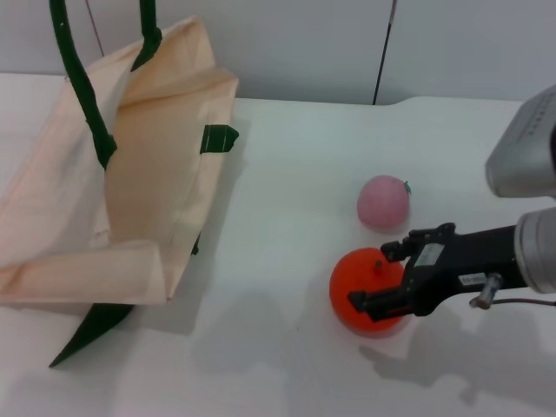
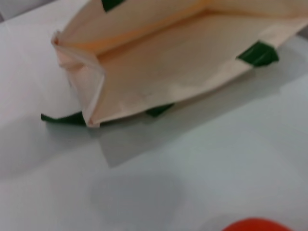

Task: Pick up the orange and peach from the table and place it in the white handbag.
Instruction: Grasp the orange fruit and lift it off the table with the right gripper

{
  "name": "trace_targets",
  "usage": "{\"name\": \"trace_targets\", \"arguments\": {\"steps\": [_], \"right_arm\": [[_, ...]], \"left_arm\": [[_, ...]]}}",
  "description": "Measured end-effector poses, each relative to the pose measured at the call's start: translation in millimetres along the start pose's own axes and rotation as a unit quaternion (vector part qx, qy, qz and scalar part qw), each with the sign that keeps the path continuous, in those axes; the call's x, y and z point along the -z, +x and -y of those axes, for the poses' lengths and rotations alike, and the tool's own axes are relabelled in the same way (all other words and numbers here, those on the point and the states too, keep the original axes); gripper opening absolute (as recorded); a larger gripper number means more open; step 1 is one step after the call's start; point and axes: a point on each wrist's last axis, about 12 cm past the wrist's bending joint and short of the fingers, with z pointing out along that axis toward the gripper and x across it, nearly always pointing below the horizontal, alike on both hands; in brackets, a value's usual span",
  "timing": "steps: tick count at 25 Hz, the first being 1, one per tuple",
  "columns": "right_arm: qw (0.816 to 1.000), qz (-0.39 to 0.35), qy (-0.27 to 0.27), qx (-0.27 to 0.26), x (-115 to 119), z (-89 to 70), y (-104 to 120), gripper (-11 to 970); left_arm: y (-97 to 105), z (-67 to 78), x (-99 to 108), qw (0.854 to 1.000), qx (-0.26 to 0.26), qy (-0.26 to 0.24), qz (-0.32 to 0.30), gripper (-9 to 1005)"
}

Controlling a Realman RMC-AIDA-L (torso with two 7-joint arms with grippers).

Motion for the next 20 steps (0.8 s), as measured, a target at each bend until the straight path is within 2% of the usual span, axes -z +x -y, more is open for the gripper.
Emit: {"name": "trace_targets", "arguments": {"steps": [12,20], "right_arm": [[0.999,-0.017,-0.035,-0.011,-23.3,9.1,1.9,877],[1.000,-0.009,0.001,0.004,-11.9,19.5,-6.1,878]], "left_arm": [[-4.6,7.9,-3.6,1.000,-0.014,0.010,0.000,110],[-0.7,5.9,-4.7,1.000,-0.015,-0.004,-0.015,110]]}}
